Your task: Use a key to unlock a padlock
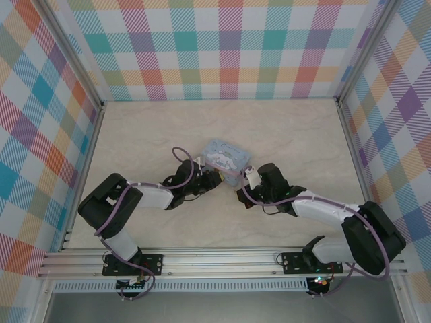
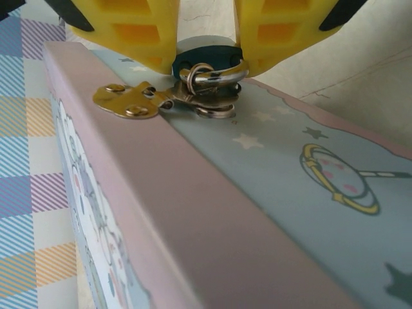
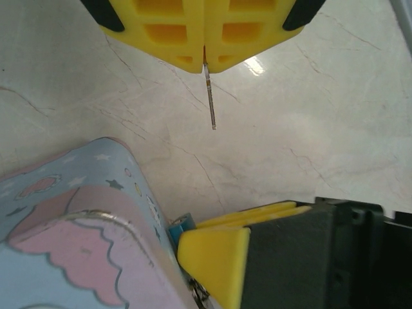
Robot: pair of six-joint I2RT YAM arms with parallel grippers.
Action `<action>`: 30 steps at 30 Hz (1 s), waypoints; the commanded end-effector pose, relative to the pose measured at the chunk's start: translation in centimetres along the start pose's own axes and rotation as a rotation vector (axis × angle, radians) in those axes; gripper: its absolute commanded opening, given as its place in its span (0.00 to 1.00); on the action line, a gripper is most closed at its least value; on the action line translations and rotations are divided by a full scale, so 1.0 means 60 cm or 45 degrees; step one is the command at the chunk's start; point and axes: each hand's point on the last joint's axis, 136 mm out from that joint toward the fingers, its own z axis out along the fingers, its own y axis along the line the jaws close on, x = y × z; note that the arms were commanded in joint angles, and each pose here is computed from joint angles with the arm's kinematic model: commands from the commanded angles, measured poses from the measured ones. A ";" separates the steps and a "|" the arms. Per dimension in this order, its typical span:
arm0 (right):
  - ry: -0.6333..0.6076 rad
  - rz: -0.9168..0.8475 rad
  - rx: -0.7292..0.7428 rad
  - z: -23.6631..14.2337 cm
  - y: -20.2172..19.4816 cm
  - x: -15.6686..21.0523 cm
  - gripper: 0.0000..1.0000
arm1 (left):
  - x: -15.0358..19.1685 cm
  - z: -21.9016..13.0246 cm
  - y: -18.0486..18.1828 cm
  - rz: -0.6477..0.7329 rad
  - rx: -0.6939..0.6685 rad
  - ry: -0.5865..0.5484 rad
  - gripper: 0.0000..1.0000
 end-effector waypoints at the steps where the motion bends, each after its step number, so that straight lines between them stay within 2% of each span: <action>1: -0.034 -0.077 0.026 0.008 0.001 -0.019 0.04 | -0.010 -0.005 -0.053 -0.029 0.090 -0.023 0.09; 11: -0.002 -0.123 0.089 0.028 -0.010 -0.025 0.04 | -0.001 0.002 -0.075 -0.048 0.113 0.002 0.08; 30: -0.022 -0.128 0.145 0.046 -0.024 -0.047 0.04 | 0.006 0.013 -0.063 -0.059 0.087 0.014 0.06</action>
